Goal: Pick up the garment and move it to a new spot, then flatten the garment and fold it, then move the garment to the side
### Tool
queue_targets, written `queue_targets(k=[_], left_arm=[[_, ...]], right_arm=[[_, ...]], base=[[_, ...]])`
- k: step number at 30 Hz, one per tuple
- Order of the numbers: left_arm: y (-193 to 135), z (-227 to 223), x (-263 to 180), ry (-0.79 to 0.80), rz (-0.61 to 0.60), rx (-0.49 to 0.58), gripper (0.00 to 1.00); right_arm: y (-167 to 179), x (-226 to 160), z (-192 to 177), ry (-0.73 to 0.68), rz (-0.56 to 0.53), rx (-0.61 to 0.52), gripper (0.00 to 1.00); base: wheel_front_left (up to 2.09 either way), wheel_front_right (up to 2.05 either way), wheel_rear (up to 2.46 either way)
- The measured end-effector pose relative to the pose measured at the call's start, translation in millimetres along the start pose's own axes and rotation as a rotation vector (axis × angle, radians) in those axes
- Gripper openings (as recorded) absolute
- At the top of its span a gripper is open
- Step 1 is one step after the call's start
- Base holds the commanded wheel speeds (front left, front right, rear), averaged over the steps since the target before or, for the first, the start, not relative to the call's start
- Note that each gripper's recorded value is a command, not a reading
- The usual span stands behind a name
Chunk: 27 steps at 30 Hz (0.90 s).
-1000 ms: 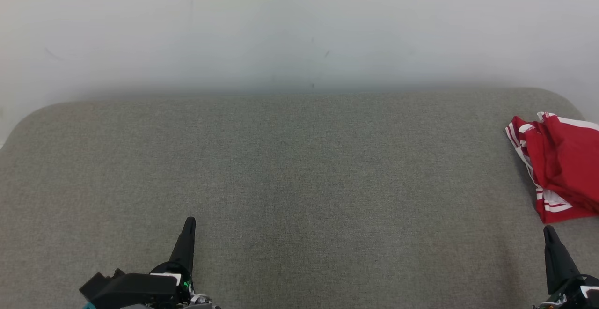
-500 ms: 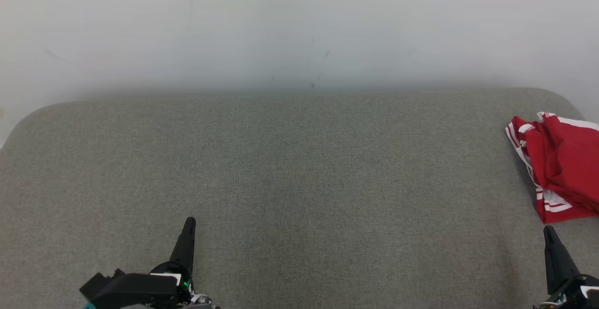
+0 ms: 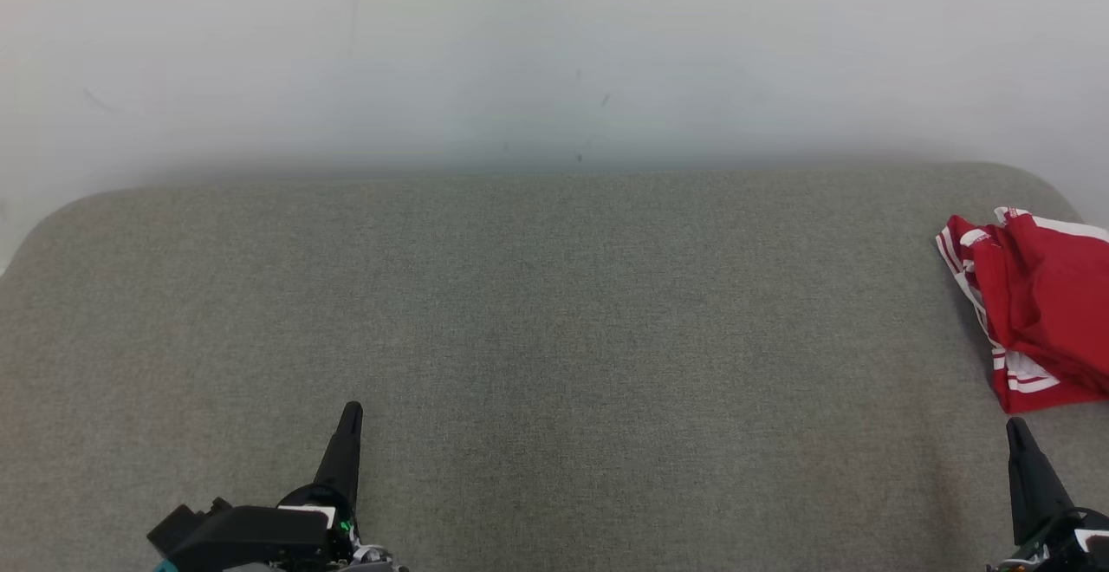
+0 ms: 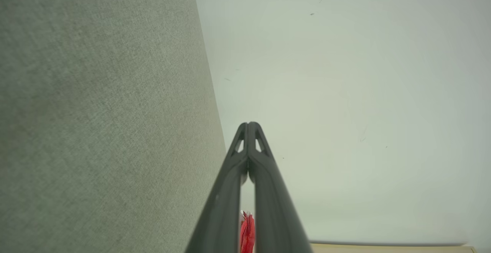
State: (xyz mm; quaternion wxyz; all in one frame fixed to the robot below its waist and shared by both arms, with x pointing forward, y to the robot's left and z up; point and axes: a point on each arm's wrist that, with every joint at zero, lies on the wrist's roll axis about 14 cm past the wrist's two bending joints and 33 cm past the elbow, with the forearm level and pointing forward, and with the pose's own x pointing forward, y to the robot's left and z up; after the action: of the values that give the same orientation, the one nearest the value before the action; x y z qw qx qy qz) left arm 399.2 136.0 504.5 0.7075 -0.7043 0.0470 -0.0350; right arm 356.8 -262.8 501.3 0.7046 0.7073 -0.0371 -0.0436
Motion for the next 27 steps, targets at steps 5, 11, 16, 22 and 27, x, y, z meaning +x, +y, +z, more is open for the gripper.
queue_targets(k=[5, 11, 16, 22, 27], left_arm=[[0.0, -0.1, 0.0, 0.0, 0.0, 0.0, 0.0], [0.0, -0.1, 0.0, 0.0, 0.0, 0.0, 0.0], [0.0, -0.1, 0.0, 0.0, 0.0, 0.0, 0.0], [0.0, -0.1, 0.0, 0.0, 0.0, 0.0, 0.0], [0.0, -0.1, 0.0, 0.0, 0.0, 0.0, 0.0]], right_arm=[[0.0, 0.0, 0.0, 0.0, 0.0, 0.0, 0.0], [0.0, 0.0, 0.0, 0.0, 0.0, 0.0, 0.0], [0.0, 0.0, 0.0, 0.0, 0.0, 0.0, 0.0], [0.0, 0.0, 0.0, 0.0, 0.0, 0.0, 0.0], [0.0, 0.0, 0.0, 0.0, 0.0, 0.0, 0.0]], base=[[0.0, 0.0, 0.0], [0.0, 0.0, 0.0], [0.0, 0.0, 0.0], [0.0, 0.0, 0.0], [0.0, 0.0, 0.0]])
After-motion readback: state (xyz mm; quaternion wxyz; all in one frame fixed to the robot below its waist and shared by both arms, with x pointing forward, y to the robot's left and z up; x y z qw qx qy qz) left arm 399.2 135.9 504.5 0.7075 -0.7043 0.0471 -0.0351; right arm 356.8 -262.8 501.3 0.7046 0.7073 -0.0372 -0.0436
